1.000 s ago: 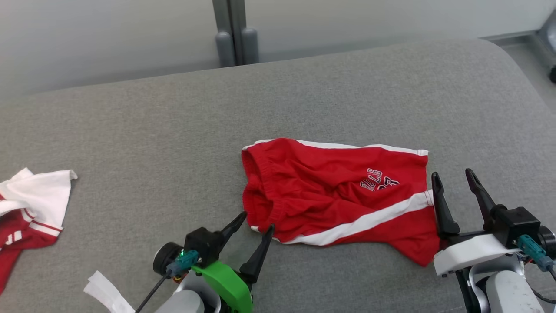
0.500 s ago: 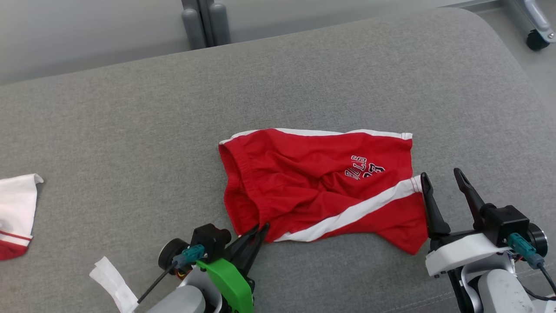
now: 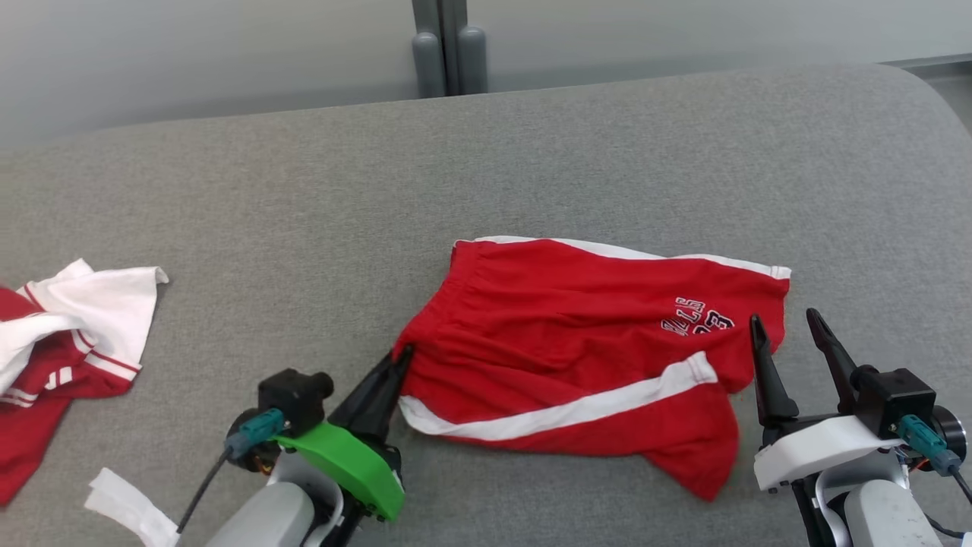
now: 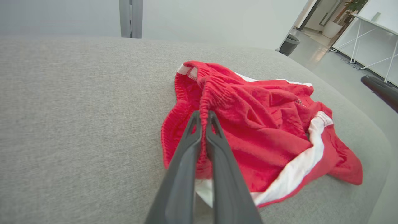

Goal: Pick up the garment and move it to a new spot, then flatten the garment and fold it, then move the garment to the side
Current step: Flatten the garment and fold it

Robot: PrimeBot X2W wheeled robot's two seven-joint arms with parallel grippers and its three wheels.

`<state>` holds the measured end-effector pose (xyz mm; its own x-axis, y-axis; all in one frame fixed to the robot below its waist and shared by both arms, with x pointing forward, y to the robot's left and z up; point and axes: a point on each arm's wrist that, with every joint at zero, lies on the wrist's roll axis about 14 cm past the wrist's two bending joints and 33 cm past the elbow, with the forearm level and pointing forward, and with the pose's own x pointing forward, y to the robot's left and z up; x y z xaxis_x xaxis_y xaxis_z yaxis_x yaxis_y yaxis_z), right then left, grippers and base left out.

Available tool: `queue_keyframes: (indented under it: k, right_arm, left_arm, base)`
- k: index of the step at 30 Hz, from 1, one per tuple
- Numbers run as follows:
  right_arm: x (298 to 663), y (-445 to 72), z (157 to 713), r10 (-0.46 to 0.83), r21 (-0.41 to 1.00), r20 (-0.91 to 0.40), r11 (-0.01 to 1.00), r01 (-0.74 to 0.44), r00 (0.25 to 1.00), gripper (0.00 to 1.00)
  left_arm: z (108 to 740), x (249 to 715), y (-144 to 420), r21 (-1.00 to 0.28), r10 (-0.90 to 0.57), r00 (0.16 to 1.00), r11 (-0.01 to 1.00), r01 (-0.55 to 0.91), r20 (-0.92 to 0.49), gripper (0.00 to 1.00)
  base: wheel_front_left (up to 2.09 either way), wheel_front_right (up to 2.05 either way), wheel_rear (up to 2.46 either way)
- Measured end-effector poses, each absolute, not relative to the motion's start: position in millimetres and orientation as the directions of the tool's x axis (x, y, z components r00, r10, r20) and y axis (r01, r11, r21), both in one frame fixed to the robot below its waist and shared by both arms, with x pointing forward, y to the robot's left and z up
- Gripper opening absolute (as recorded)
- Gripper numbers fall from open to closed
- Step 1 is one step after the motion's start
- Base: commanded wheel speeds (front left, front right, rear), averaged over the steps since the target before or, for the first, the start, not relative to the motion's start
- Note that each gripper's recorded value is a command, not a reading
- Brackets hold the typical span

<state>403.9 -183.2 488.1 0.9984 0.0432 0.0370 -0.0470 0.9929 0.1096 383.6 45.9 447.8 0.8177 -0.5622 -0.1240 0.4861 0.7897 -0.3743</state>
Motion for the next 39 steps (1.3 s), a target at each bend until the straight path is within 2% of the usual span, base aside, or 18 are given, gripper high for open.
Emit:
queue_keyframes:
  k: [3,8,13,20,23,28,32,35,39]
  right_arm:
    - [408.3,-173.5,487.6,0.070,0.118,0.037,0.990,-0.074,0.997,1.00]
    - [414.5,-163.7,485.3,0.097,0.125,0.034,0.987,-0.101,0.995,1.00]
    - [410.6,-176.8,477.5,0.062,0.119,0.010,0.991,-0.063,0.998,1.00]
    - [402.3,-196.5,470.9,0.008,0.105,-0.013,0.994,-0.006,1.000,1.00]
    - [399.6,-202.2,469.8,-0.009,0.101,-0.018,0.995,0.011,1.000,1.00]
    - [400.2,-199.5,473.3,-0.001,0.103,-0.008,0.995,0.002,1.000,1.00]
    - [401.2,-191.3,479.6,0.022,0.110,0.011,0.994,-0.023,1.000,1.00]
    - [399.8,-182.3,489.8,0.047,0.118,0.040,0.992,-0.051,0.998,1.00]
    - [390.4,-177.0,492.4,0.061,0.122,0.045,0.990,-0.066,0.997,1.00]
  left_arm:
    - [447.4,392.4,70.3,-0.358,-0.498,0.858,0.830,0.428,-0.129,0.00]
    - [438.3,405.0,83.3,-0.344,-0.458,0.875,0.856,0.387,-0.156,0.00]
    - [430.4,426.9,75.2,-0.333,-0.465,0.867,0.858,0.392,-0.177,0.00]
    - [394.9,443.0,68.1,-0.288,-0.460,0.840,0.878,0.382,-0.289,0.00]
    - [387.5,450.0,70.8,-0.256,-0.429,0.846,0.897,0.360,-0.316,1.00]
    - [399.7,457.3,78.0,-0.243,-0.391,0.876,0.913,0.329,-0.282,1.00]
    - [425.1,462.7,101.8,-0.256,-0.307,0.930,0.933,0.252,-0.202,1.00]
    - [449.3,451.2,134.7,-0.217,-0.219,0.968,0.958,0.189,-0.121,1.00]
    - [453.0,420.3,149.9,-0.175,-0.185,0.978,0.971,0.166,-0.100,1.00]
  base:
    - [0.00,0.00,0.00]
    - [0.00,0.00,0.00]
    - [0.00,0.00,0.00]
    - [0.00,0.00,0.00]
    - [0.00,0.00,0.00]
    - [0.00,0.00,0.00]
    - [0.00,0.00,0.00]
    - [0.00,0.00,0.00]
    - [0.00,0.00,0.00]
